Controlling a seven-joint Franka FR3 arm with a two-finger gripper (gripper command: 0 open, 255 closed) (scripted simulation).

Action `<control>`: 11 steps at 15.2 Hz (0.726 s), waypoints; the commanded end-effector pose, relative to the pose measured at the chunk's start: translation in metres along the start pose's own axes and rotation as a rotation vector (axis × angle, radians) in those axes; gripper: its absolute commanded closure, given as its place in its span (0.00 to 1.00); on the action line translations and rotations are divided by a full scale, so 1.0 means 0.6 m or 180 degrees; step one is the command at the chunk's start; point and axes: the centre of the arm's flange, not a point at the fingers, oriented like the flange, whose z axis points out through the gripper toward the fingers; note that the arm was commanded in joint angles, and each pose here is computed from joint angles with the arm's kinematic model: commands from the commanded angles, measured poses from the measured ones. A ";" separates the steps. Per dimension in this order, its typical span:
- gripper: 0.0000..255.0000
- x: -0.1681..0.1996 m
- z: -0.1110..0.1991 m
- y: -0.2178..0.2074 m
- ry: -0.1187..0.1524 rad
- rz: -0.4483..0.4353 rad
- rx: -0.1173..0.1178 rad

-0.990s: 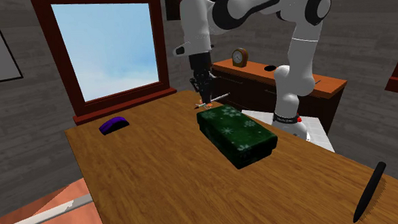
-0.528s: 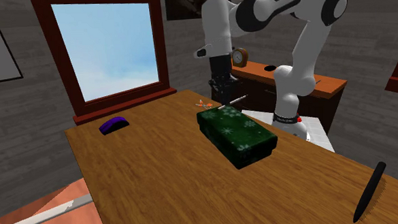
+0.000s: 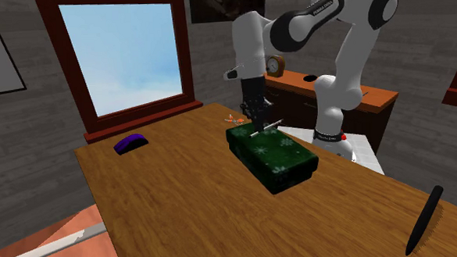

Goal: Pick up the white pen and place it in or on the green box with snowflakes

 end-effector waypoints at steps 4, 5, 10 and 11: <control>1.00 -0.002 0.042 0.012 0.0001 0.0000 -0.0001; 1.00 -0.002 0.051 0.015 0.0001 0.0000 -0.0001; 1.00 -0.003 0.057 0.016 0.0001 0.0000 -0.0001; 1.00 -0.003 0.057 0.016 0.0001 0.0000 -0.0001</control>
